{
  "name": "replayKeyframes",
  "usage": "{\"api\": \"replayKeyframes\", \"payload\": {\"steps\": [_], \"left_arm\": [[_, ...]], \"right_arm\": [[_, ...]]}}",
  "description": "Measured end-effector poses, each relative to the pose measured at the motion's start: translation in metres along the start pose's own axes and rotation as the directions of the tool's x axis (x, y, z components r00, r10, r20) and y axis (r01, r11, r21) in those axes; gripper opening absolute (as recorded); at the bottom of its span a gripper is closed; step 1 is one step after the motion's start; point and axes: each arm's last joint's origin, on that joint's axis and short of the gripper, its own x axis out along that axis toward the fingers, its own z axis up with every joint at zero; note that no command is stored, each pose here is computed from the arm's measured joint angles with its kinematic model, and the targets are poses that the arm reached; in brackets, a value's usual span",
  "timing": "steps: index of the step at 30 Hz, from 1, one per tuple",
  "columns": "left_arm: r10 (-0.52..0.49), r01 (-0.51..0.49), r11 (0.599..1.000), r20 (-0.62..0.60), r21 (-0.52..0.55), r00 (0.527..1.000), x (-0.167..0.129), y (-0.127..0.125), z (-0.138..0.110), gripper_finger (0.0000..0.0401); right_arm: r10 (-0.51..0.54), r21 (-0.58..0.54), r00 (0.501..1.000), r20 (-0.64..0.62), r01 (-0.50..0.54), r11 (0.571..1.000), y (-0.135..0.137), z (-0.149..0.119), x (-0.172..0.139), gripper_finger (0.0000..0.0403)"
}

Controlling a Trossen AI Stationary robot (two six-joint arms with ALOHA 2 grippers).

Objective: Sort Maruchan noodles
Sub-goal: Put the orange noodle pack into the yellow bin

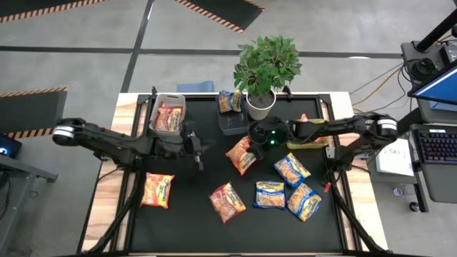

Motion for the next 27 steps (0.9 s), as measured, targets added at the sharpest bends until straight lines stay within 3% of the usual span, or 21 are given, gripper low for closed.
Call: {"api": "replayKeyframes", "payload": {"steps": [5,8,12,16,20,27], "left_arm": [[0.048,-0.048,0.999,0.031,-0.020,0.998,-0.012,0.007,0.001,0.0000],[0.052,-0.050,0.998,0.043,-0.030,0.998,-0.015,0.008,0.002,0.0000],[0.050,-0.049,0.998,0.040,-0.034,0.998,-0.015,0.008,0.001,0.0000],[0.046,-0.045,0.999,0.026,-0.030,0.999,-0.012,0.006,-0.001,0.0000],[0.042,-0.042,0.999,0.014,-0.027,0.999,-0.009,0.004,-0.003,0.0000],[0.036,-0.036,0.999,-0.007,-0.036,0.999,-0.005,0.002,-0.007,0.0000]], "right_arm": [[-0.173,0.011,0.985,0.019,0.173,0.985,0.013,0.005,-0.040,0.0009],[-0.335,0.023,0.941,0.043,0.335,0.942,0.025,0.010,-0.072,0.0009],[-0.563,0.068,0.824,0.059,0.560,0.826,0.035,0.013,-0.111,0.0009],[-0.722,0.108,0.690,0.056,0.714,0.691,0.042,0.015,-0.137,0.0009],[-0.803,0.114,0.595,0.025,0.796,0.594,0.042,0.014,-0.145,0.0009],[-0.842,0.086,0.536,-0.057,0.843,0.531,0.031,0.006,-0.134,0.0009]]}}
